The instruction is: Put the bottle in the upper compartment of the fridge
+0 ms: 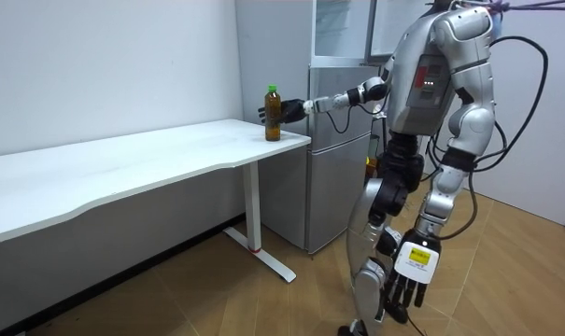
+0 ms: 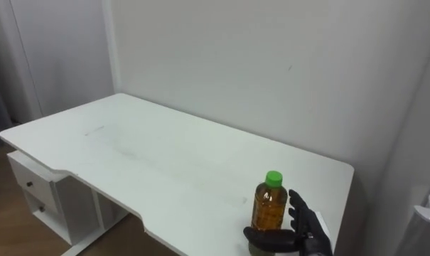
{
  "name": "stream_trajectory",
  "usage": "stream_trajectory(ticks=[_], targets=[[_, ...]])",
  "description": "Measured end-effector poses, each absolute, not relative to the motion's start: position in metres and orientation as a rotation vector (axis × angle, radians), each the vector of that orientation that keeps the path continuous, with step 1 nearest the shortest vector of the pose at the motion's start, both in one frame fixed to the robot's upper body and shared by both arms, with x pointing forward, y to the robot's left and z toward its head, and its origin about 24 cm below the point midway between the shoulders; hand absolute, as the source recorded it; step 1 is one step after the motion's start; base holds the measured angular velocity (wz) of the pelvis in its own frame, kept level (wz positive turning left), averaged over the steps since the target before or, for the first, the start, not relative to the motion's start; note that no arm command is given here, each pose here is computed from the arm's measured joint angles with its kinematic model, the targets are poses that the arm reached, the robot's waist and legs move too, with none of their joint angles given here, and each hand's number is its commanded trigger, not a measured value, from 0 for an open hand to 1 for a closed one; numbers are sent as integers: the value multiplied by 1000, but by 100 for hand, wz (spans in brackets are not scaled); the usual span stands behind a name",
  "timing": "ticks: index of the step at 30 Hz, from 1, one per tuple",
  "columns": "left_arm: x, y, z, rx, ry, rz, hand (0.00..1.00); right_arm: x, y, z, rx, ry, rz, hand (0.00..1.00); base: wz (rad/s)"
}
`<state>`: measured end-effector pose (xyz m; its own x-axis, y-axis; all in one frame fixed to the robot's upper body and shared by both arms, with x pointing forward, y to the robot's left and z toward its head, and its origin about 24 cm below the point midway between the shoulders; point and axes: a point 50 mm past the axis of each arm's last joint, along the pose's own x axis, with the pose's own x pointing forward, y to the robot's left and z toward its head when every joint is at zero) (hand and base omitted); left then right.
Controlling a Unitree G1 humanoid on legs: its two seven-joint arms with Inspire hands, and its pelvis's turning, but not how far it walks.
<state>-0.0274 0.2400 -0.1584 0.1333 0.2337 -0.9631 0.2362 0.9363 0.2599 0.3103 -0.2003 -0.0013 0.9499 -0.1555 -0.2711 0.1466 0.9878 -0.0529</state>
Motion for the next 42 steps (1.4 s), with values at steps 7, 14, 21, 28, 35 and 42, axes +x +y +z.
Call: stream_trajectory(ticks=[7, 14, 21, 28, 35, 42], targets=[[-26, 240, -158, 393, 1444, -2, 0, 310, -204, -1, -39, 277, -178, 0, 2], [-27, 242, -158, 388, 1446, 10, 0, 310, -204, -1, -40, 277, -177, 0, 2], [-27, 243, -158, 387, 1447, 19, 0, 310, -204, 0, -40, 277, -177, 0, 0], [-35, 245, -156, 381, 1465, 33, 0, 310, -204, -1, -33, 278, -177, 100, 0], [-42, 244, -155, 359, 1477, 52, 0, 310, -206, 0, -33, 279, -181, 100, 10], [-42, 244, -155, 360, 1476, 52, 0, 309, -208, -2, -23, 286, -191, 100, 8]])
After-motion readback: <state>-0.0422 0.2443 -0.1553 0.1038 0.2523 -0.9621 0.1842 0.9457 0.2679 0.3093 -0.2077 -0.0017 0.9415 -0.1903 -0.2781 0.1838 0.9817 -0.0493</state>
